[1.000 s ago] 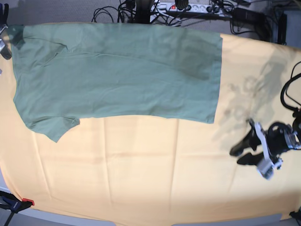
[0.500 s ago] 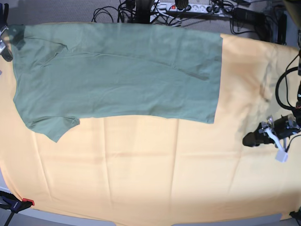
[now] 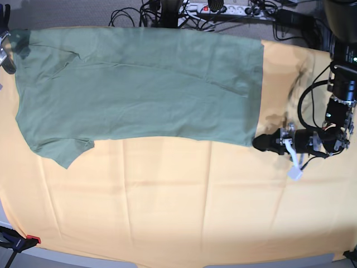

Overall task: Fold the T-shirt properly
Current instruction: 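Release the shirt and move both grippers to the hem-side edge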

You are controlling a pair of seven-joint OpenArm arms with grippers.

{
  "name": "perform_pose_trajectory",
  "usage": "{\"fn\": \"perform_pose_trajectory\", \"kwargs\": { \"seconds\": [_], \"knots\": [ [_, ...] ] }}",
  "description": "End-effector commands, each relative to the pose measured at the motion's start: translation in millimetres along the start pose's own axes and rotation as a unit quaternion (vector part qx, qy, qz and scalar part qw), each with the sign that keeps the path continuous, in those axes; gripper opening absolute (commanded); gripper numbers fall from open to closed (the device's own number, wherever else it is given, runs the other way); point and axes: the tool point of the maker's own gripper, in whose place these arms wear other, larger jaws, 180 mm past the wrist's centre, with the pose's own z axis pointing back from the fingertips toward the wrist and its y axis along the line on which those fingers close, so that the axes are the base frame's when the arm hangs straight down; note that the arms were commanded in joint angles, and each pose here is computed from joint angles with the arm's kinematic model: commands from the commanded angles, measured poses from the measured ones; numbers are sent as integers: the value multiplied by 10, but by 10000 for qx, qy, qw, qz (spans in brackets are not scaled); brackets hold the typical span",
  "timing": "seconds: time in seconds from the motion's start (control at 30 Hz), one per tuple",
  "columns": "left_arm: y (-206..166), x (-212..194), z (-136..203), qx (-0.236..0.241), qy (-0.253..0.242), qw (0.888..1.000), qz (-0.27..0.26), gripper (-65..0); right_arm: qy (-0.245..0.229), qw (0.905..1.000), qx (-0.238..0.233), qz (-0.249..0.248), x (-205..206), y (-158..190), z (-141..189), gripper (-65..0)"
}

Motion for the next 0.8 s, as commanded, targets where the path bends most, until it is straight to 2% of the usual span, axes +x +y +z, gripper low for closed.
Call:
{"fn": "perform_pose_trajectory", "kwargs": {
  "seconds": [0.0,0.2,0.37,0.43,0.53,0.67,0.77],
  "knots": [
    [-90,125,22,-102,-34,9998,-167,-410,-101,9999,-92,95,78,-59,36,-301],
    [-306,96,-273,-471,89,9986,-204,-410,-151,9998,-90,95,96,-58,37,-301],
    [-403,108,-372,-638,81,9975,-300,-412,-153,9998,-90,93,96,-58,37,-301],
    [-413,132,-349,-658,61,9970,-414,-465,-154,9998,-107,65,96,-64,37,-301],
    [-315,132,-326,-373,164,9977,-543,-650,-253,9996,-140,0,128,-74,38,-301],
    [-183,200,-283,-13,57,9985,-537,-650,-621,9978,-188,-157,218,-64,44,-301],
    [-178,247,-259,16,-16,9983,-575,-650,-943,9933,-425,-510,283,-132,68,-303]
  ]
}}
